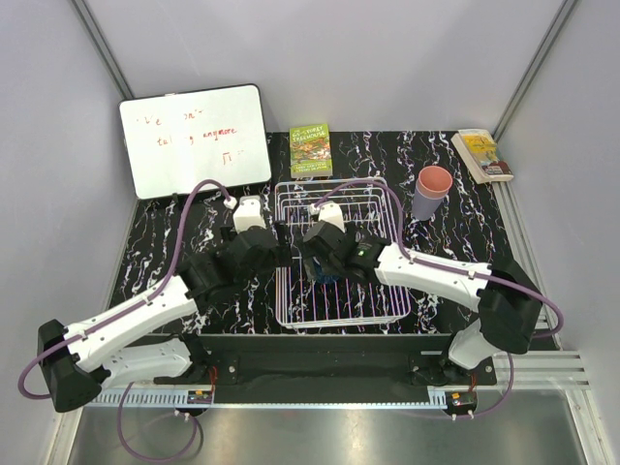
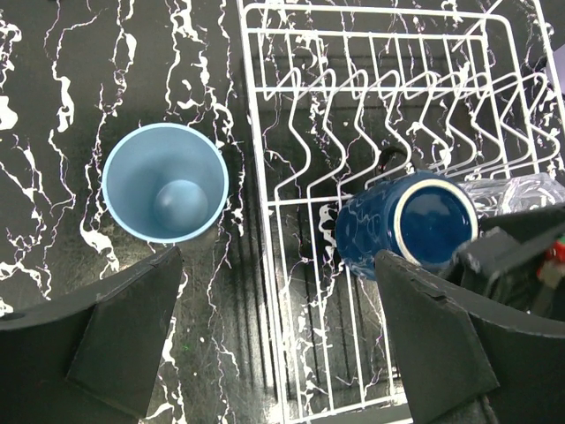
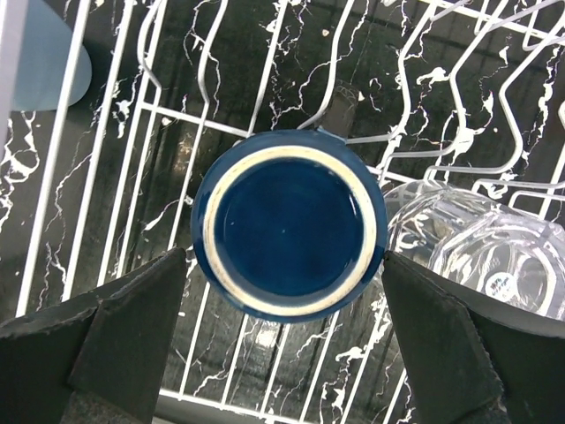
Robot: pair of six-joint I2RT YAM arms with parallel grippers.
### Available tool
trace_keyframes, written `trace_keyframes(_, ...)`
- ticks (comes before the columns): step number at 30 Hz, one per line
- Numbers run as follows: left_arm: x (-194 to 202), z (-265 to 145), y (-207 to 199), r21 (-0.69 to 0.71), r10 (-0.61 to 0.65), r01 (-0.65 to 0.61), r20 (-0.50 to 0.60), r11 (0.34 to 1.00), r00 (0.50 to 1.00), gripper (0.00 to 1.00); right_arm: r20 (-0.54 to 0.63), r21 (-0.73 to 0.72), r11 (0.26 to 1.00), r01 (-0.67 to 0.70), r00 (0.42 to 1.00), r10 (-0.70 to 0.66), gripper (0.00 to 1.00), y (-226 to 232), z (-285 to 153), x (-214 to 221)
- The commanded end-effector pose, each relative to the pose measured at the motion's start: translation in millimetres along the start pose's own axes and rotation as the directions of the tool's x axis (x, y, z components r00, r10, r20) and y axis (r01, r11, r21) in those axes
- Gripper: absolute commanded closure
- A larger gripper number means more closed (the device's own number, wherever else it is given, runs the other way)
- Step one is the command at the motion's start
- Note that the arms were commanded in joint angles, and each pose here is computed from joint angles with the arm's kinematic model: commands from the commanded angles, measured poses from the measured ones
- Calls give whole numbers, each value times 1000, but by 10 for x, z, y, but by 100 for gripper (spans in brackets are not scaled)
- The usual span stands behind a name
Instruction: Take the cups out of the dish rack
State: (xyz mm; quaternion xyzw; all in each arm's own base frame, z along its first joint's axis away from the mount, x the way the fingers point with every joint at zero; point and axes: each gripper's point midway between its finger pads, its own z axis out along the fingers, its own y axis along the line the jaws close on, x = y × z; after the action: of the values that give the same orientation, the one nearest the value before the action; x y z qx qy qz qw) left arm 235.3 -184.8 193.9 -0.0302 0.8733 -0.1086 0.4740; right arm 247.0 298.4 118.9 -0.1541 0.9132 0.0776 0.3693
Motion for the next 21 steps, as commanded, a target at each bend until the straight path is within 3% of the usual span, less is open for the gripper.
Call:
trace_keyframes(1, -140, -44, -2, 4, -43, 43, 60, 999, 997, 5, 40, 4, 1000, -23, 999, 23, 0, 2, 96, -130)
trace_keyframes(21, -82, 0, -21, -1, -35, 35, 39, 999, 999, 5, -81, 0, 1000, 1, 997, -1, 0, 37, 538, 141)
